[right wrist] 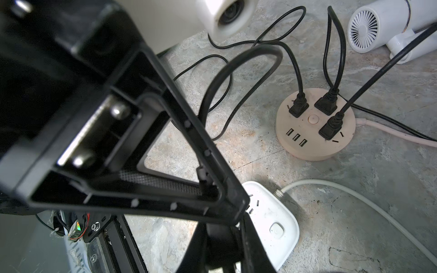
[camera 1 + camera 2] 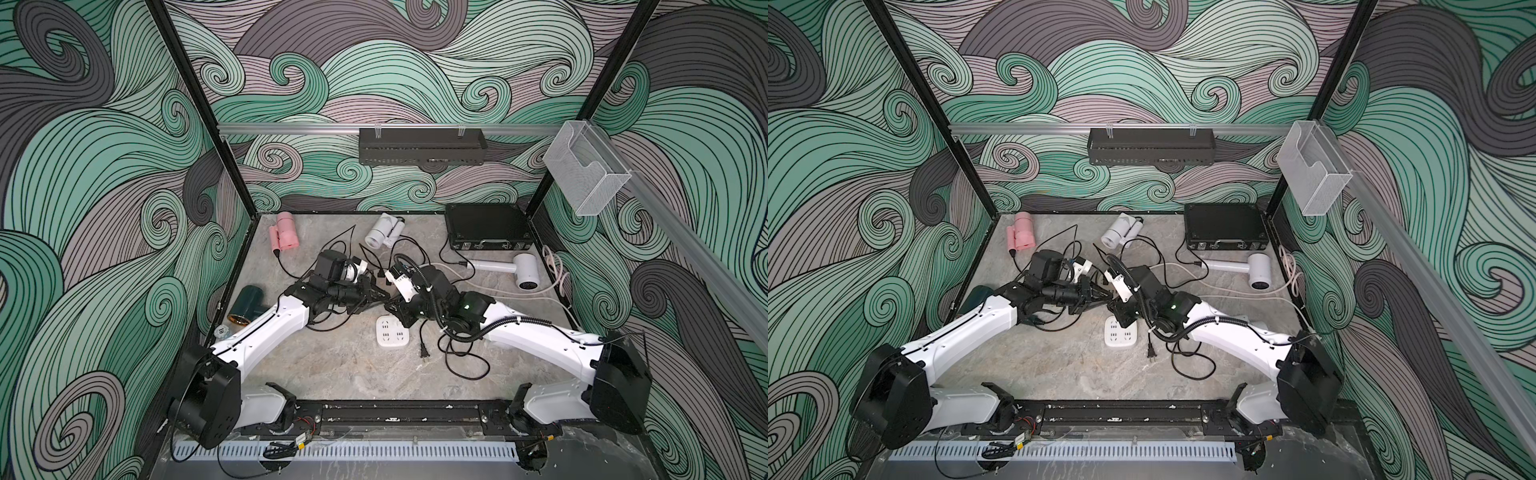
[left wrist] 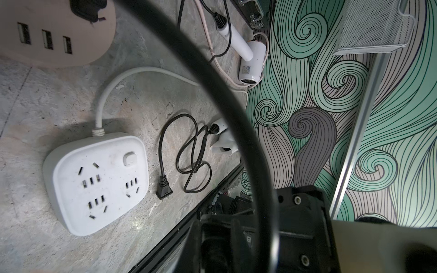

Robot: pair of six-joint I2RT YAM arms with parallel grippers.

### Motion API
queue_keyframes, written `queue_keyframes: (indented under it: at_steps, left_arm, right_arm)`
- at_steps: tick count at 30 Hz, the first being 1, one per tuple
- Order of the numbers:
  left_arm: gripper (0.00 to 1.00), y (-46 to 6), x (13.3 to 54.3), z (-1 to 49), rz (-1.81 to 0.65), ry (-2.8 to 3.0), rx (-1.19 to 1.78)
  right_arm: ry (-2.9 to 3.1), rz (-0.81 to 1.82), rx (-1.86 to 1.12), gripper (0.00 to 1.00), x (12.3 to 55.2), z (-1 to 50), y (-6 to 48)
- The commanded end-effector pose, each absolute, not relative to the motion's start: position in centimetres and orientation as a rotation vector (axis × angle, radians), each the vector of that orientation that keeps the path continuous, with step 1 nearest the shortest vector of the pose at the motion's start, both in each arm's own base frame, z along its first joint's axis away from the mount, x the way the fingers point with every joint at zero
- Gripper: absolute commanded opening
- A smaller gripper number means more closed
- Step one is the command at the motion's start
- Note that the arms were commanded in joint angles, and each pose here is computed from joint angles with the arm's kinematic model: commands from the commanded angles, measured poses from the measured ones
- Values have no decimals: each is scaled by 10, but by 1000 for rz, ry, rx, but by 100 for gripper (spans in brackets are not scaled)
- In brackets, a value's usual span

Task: Charge the blow dryers
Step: Adjust the plug, then insert the plug into the socket.

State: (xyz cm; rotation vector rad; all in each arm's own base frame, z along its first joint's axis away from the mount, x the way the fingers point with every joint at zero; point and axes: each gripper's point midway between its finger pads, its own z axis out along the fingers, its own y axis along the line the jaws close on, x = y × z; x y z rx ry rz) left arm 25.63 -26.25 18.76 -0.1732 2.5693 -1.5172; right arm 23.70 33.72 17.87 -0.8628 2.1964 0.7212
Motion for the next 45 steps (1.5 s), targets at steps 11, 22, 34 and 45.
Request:
queue_keyframes:
  at_steps: [11,22,34,45]
  left_arm:
    - [4,-242,248,171,-1312,2674,-131]
    - [2,-179,237,135,-1049,2753,-392]
    - [0,-196,244,103,-649,2770,-178]
    - [0,-228,259,109,-434,2666,-61]
  right_arm:
    - [2179,815,-680,59,246,226,307]
    - [2385,722,-448,64,267,177,254]
    - [2447,631,-426,64,275,149,249]
    - [2456,617,-440,63,275,140,249]
